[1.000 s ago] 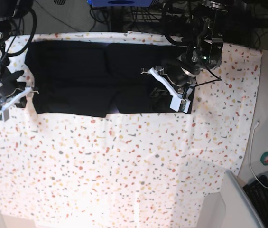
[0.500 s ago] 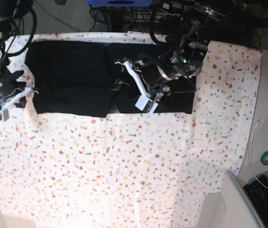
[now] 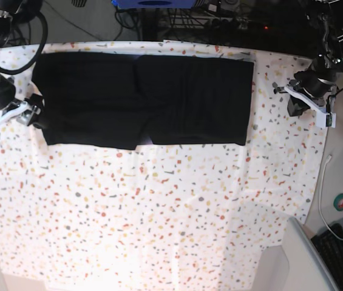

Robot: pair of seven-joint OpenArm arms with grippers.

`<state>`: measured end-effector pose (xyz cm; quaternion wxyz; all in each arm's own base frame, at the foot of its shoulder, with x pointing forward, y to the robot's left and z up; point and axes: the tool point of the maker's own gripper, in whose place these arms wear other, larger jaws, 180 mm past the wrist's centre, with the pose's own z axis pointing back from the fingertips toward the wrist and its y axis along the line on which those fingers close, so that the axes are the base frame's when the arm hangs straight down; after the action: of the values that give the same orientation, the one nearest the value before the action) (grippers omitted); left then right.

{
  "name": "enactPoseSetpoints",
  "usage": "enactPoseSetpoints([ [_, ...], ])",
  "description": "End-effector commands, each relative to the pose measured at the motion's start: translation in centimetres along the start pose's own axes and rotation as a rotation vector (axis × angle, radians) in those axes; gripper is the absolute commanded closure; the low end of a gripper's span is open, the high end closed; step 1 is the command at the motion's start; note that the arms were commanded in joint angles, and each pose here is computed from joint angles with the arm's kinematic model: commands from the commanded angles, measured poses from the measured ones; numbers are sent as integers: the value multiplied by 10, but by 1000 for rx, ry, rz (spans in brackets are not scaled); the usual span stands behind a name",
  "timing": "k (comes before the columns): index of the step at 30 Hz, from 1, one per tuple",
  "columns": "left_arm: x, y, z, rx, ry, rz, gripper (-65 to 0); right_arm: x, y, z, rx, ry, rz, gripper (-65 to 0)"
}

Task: Layout the t-shirt on the table in an organized manner, then fold the t-shirt properly
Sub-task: 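Grasp the folded strip's end with the left gripper and fold it inward, then grasp both ends of the folded strip with both grippers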

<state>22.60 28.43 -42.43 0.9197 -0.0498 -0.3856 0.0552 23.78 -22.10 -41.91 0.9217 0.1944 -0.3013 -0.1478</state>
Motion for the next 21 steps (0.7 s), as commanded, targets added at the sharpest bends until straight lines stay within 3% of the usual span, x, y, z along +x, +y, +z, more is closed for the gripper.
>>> enactPoseSetpoints([
  [1,7,9,4,-4,-23,-13,0,19,5,5,26,-43,44,-459],
  [8,-6,12,5,-36,-2,-8,0,-1,0,5,19,73,68,-459],
  [15,-5,4,1,-48,-13,9,0,-28,-7,-32,-41,225,170,-461],
  [21,-9,5,1,-48,-6,12,0,-32,-25,-45,-50,274,125,-461],
])
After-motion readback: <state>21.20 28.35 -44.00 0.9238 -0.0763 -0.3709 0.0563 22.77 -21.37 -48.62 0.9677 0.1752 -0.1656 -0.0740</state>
